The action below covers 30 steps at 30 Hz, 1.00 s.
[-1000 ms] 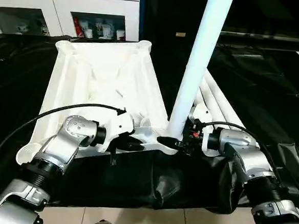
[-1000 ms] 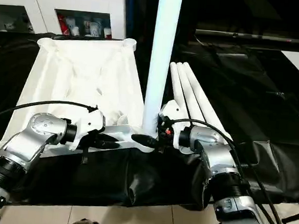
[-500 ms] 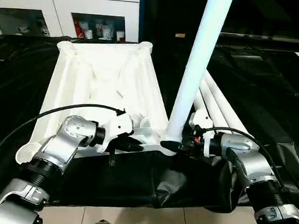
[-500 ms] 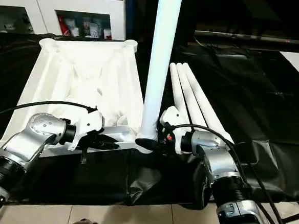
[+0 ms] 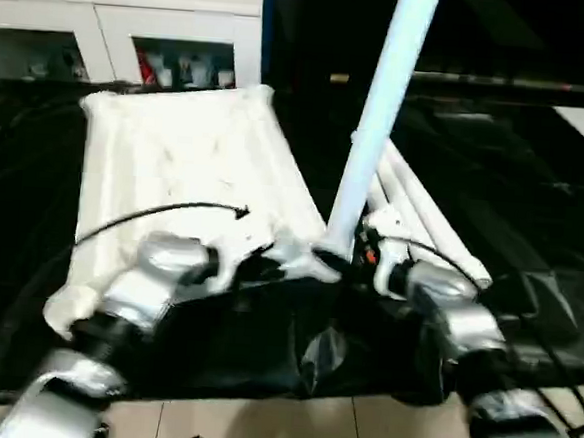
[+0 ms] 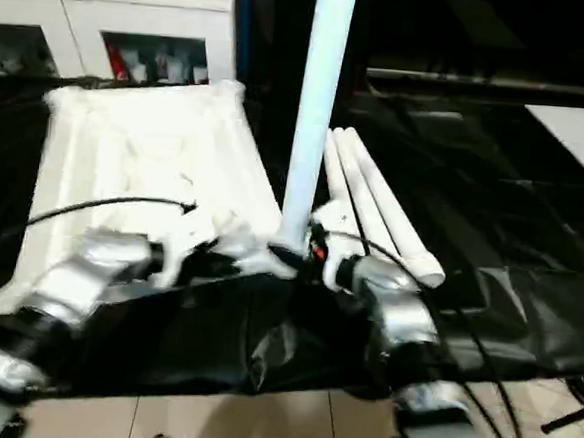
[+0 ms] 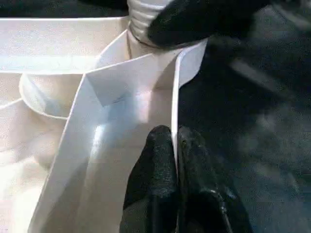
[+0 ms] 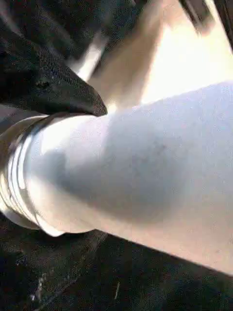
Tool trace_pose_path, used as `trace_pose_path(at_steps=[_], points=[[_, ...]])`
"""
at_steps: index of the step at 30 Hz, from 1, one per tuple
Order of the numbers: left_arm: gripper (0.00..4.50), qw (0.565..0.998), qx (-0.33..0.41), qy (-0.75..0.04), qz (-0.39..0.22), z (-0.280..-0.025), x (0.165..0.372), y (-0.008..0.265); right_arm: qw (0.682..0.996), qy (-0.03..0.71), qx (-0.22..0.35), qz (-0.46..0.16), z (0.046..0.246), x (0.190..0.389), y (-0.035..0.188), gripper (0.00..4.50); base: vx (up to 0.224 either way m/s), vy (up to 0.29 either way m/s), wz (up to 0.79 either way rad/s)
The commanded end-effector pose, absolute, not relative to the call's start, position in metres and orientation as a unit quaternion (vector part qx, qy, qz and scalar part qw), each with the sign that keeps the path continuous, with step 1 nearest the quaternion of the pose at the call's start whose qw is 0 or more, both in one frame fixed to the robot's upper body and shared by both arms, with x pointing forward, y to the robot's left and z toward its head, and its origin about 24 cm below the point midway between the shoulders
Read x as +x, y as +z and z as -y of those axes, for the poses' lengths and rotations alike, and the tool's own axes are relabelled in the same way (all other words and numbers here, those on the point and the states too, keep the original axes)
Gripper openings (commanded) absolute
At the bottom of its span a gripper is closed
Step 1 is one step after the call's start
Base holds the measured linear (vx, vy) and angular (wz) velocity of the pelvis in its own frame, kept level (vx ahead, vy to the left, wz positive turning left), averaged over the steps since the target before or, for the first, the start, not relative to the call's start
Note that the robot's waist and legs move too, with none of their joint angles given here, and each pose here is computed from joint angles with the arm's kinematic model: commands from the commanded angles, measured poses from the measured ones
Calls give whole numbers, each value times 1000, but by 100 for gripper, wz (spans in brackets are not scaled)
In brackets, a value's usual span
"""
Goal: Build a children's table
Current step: Rotate leg to tighten
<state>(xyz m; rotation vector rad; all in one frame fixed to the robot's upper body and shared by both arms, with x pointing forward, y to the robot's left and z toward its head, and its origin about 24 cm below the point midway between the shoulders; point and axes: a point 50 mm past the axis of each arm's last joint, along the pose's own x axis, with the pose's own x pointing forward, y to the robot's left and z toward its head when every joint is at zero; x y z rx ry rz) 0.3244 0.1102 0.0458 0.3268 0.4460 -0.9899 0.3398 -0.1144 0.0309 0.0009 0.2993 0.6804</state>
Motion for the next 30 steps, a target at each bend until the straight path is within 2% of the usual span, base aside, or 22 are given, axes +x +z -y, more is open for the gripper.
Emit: trace_pose_path(at_steps=[1,3,6,7,8,9,11,14,17,23,28,30], points=[[0,896,104,-386,-194,-105,336,54,943,247,9,-221,116,333,-1,279,0,0,0],[0,893,103,-390,-199,-86,332,49,951,212,0,-225,103,337,-1,279,0,0,0],[0,882,114,-407,-207,-75,327,44,950,225,-13,-218,89,339,2,279,0,0,0],[0,879,123,-408,-212,-74,326,42,948,241,-6,-210,82,340,4,313,0,0,0],[0,879,124,-408,-213,-74,326,42,947,242,-5,-210,81,340,4,313,0,0,0],[0,880,125,-406,-215,-75,326,42,947,245,2,-206,80,341,6,348,0,0,0],[0,880,135,-400,-219,-82,328,42,947,258,23,-190,77,344,12,351,0,0,0],[0,878,150,-399,-218,-88,328,43,947,267,29,-175,76,347,18,389,0,0,0],[0,868,175,-410,-219,-97,327,42,937,310,21,-161,81,350,27,414,0,0,0],[0,845,199,-446,-219,-123,325,44,897,417,-33,-141,109,341,40,414,0,0,0],[0,822,201,-489,-212,-139,322,51,864,476,-68,-149,129,330,43,414,12,-2,0],[0,813,200,-506,-207,-141,320,53,860,481,-74,-150,133,329,43,414,0,0,0]])
